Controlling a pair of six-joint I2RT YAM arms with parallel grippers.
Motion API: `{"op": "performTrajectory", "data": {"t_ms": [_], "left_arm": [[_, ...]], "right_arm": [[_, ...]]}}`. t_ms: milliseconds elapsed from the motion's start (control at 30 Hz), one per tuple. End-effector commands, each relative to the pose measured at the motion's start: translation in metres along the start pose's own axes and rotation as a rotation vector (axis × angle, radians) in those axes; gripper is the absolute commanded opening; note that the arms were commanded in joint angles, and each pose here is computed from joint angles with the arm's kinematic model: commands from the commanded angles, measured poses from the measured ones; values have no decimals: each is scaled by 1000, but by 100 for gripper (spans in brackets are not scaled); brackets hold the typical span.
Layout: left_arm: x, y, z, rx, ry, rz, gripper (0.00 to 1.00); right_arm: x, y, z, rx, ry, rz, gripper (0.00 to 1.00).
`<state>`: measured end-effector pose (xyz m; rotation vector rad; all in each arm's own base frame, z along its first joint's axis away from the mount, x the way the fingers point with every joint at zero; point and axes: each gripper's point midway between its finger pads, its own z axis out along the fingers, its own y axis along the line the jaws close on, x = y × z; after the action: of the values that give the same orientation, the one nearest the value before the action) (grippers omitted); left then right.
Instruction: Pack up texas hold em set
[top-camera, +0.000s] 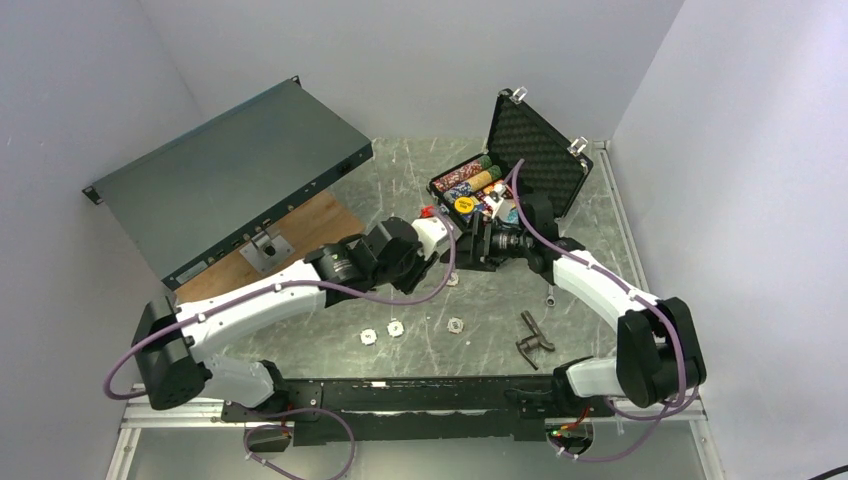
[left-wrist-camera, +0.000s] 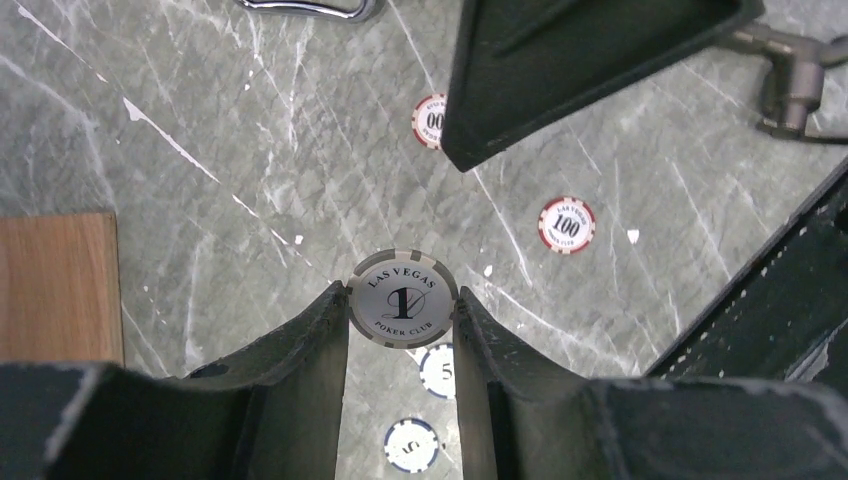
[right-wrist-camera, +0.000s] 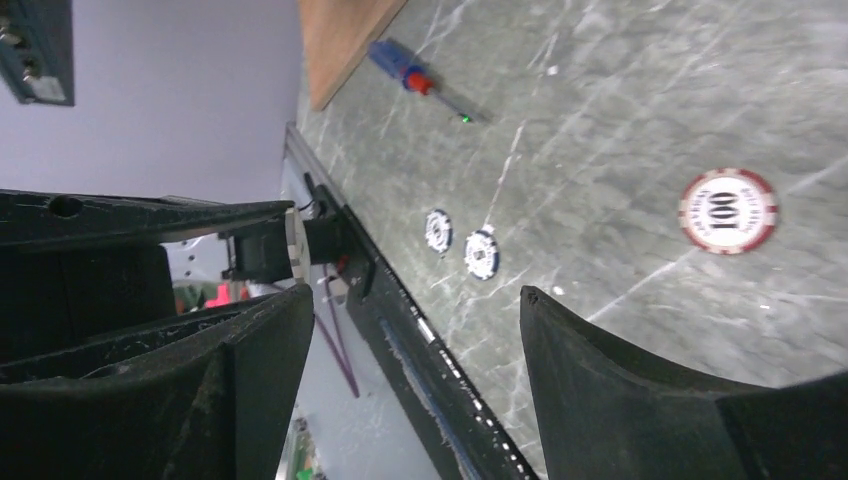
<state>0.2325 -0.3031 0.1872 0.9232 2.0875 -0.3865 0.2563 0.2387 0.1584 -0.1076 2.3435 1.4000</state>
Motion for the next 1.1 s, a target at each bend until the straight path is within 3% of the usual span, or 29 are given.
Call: {"op": "performTrajectory", "data": {"t_ms": [0, 167, 700, 1067], "left_arm": [[0, -4, -9, 27, -49, 71, 30], [6, -8, -7, 32, -35, 78, 29], [14, -23, 0, 76, -15, 87, 27], [15, -24, -1, 75, -19, 88, 27]], "right_arm": [[7, 40, 5, -176, 53, -37, 77], [27, 50, 20, -208, 99, -27, 74], [64, 54, 52, -258, 162, 66, 42], [77, 49, 56, -244, 166, 82, 4]]}}
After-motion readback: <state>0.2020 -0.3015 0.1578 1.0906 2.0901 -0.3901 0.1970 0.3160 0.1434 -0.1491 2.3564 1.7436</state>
